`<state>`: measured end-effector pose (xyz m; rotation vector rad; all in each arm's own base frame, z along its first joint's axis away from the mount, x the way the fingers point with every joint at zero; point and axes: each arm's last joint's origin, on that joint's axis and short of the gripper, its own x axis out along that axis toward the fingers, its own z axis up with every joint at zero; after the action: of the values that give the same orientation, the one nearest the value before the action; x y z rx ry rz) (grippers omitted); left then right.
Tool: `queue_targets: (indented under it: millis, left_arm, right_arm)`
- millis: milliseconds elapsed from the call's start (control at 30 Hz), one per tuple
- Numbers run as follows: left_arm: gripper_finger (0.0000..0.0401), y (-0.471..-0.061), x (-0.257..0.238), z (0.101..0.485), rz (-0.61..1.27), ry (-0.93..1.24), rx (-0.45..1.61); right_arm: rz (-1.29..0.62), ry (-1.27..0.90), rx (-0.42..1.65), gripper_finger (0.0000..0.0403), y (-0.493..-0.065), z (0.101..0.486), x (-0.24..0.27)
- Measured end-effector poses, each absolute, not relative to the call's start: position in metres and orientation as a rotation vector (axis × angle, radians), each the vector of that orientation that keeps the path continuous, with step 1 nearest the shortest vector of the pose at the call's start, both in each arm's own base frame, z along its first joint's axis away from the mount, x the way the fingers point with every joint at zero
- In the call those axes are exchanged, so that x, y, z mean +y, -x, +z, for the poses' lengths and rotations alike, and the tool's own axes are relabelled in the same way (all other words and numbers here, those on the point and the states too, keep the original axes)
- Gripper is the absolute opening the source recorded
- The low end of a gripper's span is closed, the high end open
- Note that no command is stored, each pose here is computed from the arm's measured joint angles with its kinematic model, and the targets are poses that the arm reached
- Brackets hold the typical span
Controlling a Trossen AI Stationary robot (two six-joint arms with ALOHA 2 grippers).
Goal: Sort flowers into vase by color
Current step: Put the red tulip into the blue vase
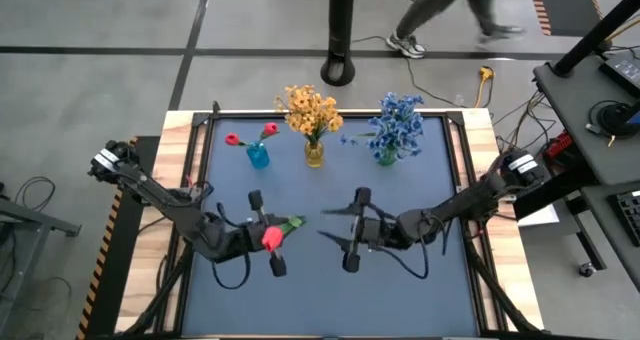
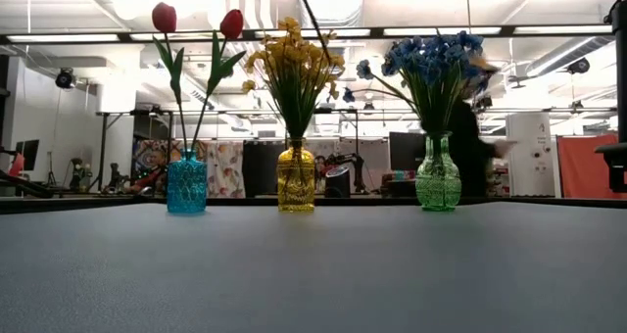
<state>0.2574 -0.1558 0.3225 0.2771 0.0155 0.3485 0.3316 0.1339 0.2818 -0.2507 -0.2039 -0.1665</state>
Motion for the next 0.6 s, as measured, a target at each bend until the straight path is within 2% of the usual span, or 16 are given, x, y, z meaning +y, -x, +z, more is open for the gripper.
queue_targets:
  millis: [200, 367, 500, 600]
  left_arm:
    - [0.0002, -0.231, -0.126, 0.36, 0.477, -0.29, -0.022]
    - [0.0001, -0.2, -0.087, 0.417, 0.654, -0.309, -0.018]
    - [0.0001, -0.179, -0.059, 0.458, 0.713, -0.335, 0.045]
    - [0.0001, -0.168, -0.044, 0.48, 0.682, -0.336, 0.09]
  right_arm:
    - [-0.293, 0.258, -0.155, 0.0243, -0.31, 0.31, 0.124]
    - [-0.287, 0.214, -0.108, 0.0262, -0.297, 0.322, 0.117]
    - [-0.281, 0.201, -0.085, 0.027, -0.296, 0.321, 0.117]
    - [-0.279, 0.211, -0.073, 0.0272, -0.299, 0.317, 0.118]
